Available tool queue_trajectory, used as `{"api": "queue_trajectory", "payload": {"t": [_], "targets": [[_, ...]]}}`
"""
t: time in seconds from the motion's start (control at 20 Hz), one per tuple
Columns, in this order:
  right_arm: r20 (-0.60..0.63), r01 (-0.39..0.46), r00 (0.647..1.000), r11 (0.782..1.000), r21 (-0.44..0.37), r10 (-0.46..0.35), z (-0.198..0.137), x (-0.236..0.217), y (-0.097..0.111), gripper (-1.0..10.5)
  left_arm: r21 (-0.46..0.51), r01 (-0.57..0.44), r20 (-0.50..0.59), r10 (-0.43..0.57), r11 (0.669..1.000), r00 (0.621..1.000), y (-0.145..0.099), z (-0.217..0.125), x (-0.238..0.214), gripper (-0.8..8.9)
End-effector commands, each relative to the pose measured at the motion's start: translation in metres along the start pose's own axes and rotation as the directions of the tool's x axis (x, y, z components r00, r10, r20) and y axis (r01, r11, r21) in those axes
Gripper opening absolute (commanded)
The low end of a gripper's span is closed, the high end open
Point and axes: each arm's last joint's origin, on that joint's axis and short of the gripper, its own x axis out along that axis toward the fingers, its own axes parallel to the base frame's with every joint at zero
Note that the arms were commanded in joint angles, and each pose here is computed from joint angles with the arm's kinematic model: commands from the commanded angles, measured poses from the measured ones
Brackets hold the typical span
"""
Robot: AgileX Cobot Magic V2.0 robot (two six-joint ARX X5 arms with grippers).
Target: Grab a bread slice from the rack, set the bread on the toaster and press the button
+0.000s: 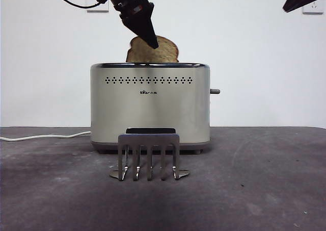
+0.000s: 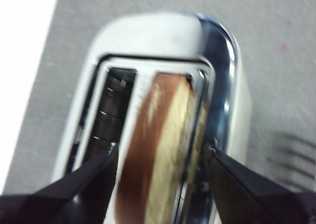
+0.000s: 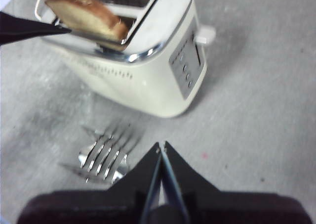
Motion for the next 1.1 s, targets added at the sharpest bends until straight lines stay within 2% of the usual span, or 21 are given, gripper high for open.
{"api": "queue_trajectory", "payload": {"t": [0.05, 0.15, 0.3, 0.5, 0.7, 0.85, 1.1], "targets": [[0.007, -0.004, 1.000, 1.000, 0.021, 0.003, 0.003, 0.009, -0.004, -0.1, -0.054, -0.035, 0.026, 0.037, 0.998, 0.999, 0.003, 0.003, -0.007, 2.93], [0.019, -0.007, 1.000, 1.000, 0.019, 0.006, 0.006, 0.016, -0.008, -0.1, -0.082, -0.070, 0.029, 0.073, 0.994, 0.997, 0.005, 0.005, -0.016, 2.93], [0.077, -0.096, 0.993, 0.995, 0.023, 0.094, 0.014, 0.030, -0.014, -0.1, -0.124, -0.099, 0.052, 0.106, 0.987, 0.993, 0.005, 0.009, -0.036, 2.93], [0.150, -0.146, 0.980, 0.986, 0.078, 0.133, 0.024, 0.057, -0.028, -0.1, -0.262, -0.130, 0.104, 0.162, 0.956, 0.981, 0.003, 0.015, -0.083, 2.93], [0.205, -0.264, 0.951, 0.953, 0.151, 0.231, 0.029, 0.096, -0.047, -0.1, -0.396, -0.128, 0.138, 0.197, 0.909, 0.971, -0.009, 0.015, -0.141, 2.92], [0.230, -0.282, 0.945, 0.937, 0.208, 0.233, 0.028, 0.123, -0.062, -0.1, -0.453, -0.121, 0.150, 0.209, 0.884, 0.966, -0.020, 0.011, -0.177, 2.92], [0.198, -0.283, 0.951, 0.926, 0.248, 0.238, 0.032, 0.158, -0.078, -0.1, -0.500, -0.106, 0.170, 0.217, 0.860, 0.961, -0.035, 0.005, -0.214, 2.92]]}}
